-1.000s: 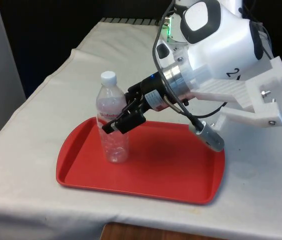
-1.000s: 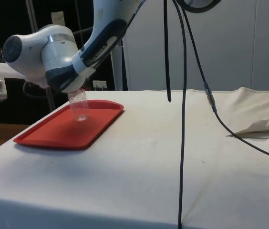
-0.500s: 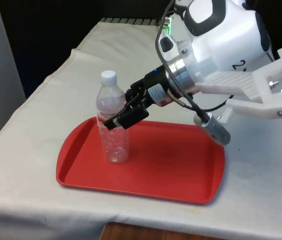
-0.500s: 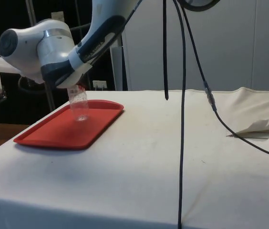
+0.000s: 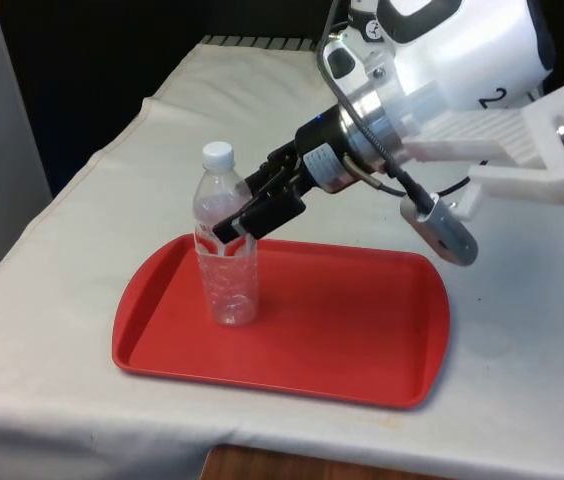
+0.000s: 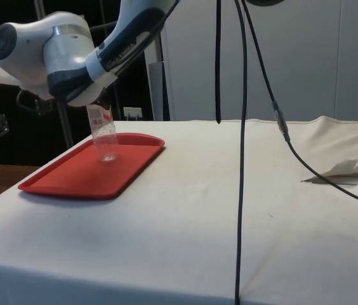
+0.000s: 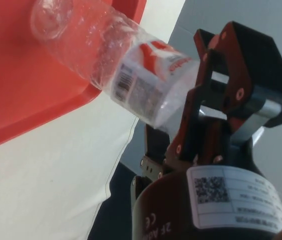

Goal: Place the bottle upright on the tray.

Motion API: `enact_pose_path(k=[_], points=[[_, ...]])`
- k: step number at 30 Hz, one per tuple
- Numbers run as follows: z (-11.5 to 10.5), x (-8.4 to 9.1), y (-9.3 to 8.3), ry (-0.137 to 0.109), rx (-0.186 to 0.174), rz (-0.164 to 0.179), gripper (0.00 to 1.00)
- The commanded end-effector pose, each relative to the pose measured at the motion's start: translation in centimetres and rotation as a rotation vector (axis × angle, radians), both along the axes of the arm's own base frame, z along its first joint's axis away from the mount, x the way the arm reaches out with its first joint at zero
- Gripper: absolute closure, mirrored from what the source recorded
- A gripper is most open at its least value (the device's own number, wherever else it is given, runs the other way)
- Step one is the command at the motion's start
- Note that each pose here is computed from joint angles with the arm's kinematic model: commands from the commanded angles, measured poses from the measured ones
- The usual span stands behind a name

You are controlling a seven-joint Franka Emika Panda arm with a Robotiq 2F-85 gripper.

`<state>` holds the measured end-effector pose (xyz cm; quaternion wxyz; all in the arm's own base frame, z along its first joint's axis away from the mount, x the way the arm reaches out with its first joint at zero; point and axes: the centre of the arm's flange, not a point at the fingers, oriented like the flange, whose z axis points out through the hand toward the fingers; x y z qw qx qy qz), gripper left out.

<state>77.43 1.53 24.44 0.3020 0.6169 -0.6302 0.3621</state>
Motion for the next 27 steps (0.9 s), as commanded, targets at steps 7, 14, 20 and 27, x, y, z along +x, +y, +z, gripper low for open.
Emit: enact_pose_path(k=[7, 14, 20, 27], points=[[1.4, -0.1, 0.4, 0.005, 0.013, 0.0, 0.0], [2.7, -0.2, 0.6, 0.023, 0.018, 0.006, 0.0], [3.9, -0.3, 0.7, 0.036, 0.025, 0.01, 0.0], [5.2, -0.5, 0.8, 0.048, 0.032, 0.015, 0.0]])
